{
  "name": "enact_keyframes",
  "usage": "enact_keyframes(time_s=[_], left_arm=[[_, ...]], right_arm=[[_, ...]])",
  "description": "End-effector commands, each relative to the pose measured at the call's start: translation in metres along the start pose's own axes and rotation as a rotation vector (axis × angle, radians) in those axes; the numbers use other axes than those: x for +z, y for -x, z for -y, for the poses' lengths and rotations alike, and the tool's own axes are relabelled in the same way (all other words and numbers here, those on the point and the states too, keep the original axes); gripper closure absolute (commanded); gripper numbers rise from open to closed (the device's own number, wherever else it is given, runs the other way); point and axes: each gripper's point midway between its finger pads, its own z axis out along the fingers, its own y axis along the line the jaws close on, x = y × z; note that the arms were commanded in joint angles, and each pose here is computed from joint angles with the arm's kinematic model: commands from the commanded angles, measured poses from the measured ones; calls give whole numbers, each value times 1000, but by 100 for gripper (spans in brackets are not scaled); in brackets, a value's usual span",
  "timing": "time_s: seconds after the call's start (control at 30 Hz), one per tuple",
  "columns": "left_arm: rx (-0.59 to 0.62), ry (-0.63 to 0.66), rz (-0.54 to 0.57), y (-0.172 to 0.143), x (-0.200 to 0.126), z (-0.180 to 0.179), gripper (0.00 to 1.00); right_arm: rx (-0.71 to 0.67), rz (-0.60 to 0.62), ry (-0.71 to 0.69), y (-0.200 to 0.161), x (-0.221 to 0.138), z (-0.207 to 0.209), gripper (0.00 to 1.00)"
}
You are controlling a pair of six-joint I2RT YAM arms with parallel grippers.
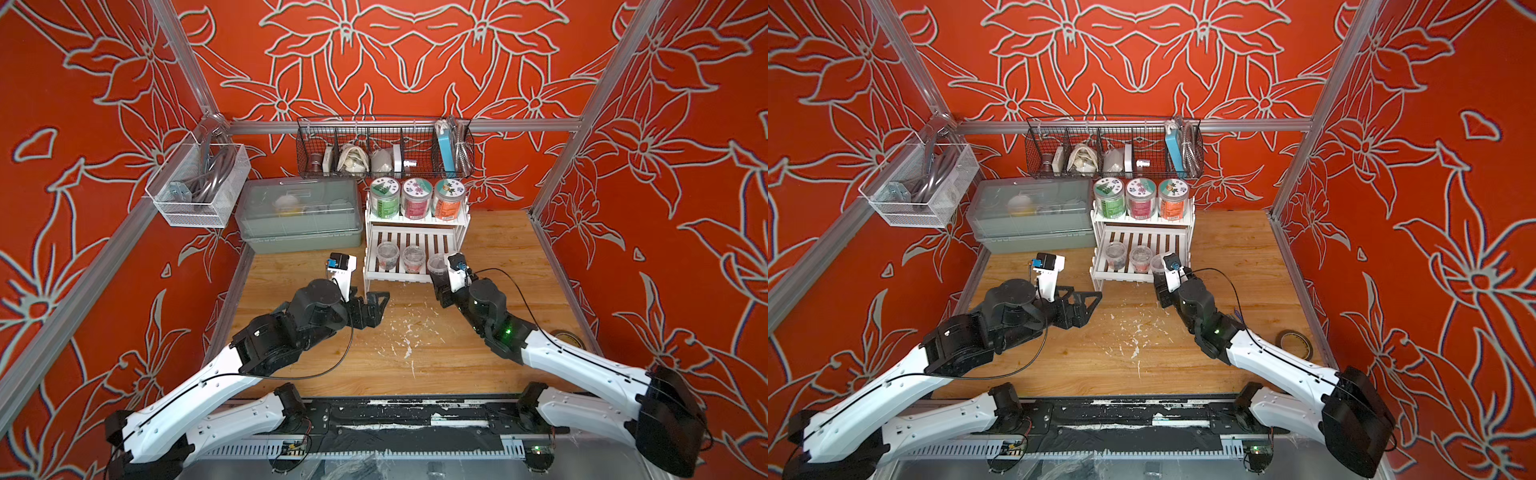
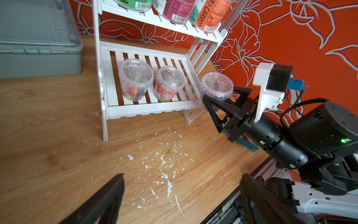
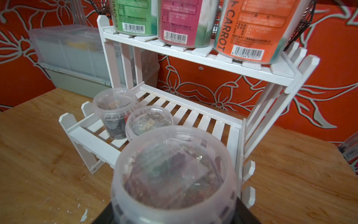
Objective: Place the seed container on the shelf
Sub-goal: Place the seed jar on the shelf.
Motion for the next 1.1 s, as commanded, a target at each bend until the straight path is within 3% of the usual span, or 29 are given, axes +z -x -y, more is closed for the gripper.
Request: enact_keyframes(time_s=[0.0,1.07], left_arm=[[6,7,40,7,-5,-4,7],[9,1,50,5,-6,-7,7]], right_arm=[[81,81,-72,16,2,13,41],[55,-48,-109,-27,35,29,40]])
